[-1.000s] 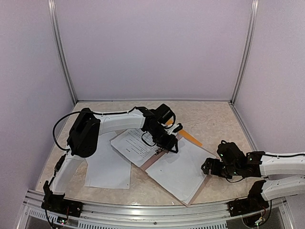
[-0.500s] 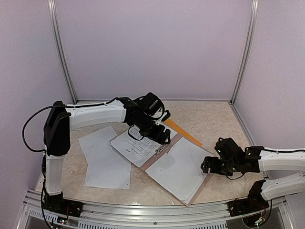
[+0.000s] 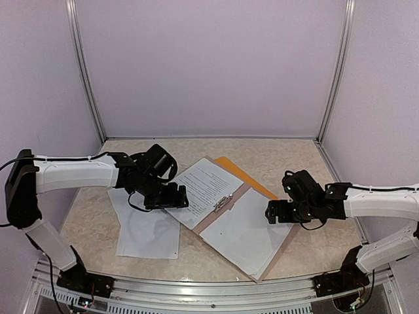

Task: Put the files into the folder
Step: Insert the file into the form pockets on the folder, then close the folder with files at the center of the board.

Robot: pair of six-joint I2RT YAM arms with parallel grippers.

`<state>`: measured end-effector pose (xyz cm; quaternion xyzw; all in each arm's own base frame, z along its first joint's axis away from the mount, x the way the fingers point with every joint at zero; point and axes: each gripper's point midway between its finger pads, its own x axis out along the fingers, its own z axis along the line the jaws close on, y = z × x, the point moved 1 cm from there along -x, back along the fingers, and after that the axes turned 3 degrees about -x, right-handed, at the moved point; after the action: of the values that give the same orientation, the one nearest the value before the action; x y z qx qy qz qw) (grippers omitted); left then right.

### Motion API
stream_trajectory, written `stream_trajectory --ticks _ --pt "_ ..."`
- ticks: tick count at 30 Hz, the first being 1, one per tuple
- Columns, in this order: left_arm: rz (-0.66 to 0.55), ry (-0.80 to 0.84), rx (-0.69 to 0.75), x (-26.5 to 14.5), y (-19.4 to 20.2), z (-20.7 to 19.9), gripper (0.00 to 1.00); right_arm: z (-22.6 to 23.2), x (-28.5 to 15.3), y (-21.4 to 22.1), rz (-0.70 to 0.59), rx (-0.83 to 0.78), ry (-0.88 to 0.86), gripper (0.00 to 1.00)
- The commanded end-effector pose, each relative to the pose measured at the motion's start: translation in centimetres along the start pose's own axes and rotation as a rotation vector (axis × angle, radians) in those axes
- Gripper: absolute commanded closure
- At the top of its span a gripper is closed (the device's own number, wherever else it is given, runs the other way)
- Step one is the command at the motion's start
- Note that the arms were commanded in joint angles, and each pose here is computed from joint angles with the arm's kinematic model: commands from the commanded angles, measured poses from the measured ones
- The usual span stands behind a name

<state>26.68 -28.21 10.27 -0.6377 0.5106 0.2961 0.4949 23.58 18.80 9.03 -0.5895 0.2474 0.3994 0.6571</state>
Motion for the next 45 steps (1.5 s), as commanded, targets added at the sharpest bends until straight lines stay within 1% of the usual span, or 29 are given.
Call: stream_trajectory --ticks 1,5,10,12,18,22,24,29,34,38,41,45 --pt "-0.080 0.058 -0.199 -1.0 -0.7 1.8 0.13 2.0 1.2 -0.4 0.010 -0.087 -0.057 0.02" --pt "-0.111 0.067 -0.292 -1.0 -1.1 4.0 0.17 3.1 2.4 -0.1 0.032 -0.123 -0.089 0.02" --pt "-0.105 0.120 -0.395 0.2 -1.4 6.0 0.21 3.4 3.3 0.5 0.053 -0.141 -0.099 0.02" --pt "-0.102 0.140 -0.414 0.8 -1.6 6.2 0.21 3.3 3.6 0.9 0.063 -0.145 -0.098 0.02" --pt "-0.087 0.209 -0.450 2.4 -2.1 5.9 0.16 2.7 4.3 2.3 0.092 -0.139 -0.092 0.02" --pt "-0.064 0.257 -0.483 3.5 -2.1 5.7 0.17 2.5 4.6 3.1 0.105 -0.129 -0.100 0.02" --pt "-0.059 0.256 -0.492 4.1 -2.0 5.9 0.19 2.5 4.5 3.3 0.108 -0.126 -0.106 0.02" --pt "-0.087 0.307 -0.498 4.9 -2.6 5.6 0.29 2.5 4.6 3.5 0.111 -0.121 -0.108 0.02" --pt "-0.111 0.418 -0.483 5.2 -3.4 4.1 0.44 2.3 5.0 4.1 0.131 -0.124 -0.102 0.03" --pt "-0.134 0.496 -0.364 4.4 -4.2 1.8 0.55 2.2 5.1 4.3 0.138 -0.126 -0.097 0.03" --pt "-0.155 0.520 -0.262 3.8 -4.5 0.0 0.61 2.2 5.2 4.5 0.140 -0.127 -0.100 0.03" --pt "-0.184 0.551 -0.169 2.5 -4.6 -1.7 0.70 2.1 5.2 4.6 0.146 -0.129 -0.101 0.03"
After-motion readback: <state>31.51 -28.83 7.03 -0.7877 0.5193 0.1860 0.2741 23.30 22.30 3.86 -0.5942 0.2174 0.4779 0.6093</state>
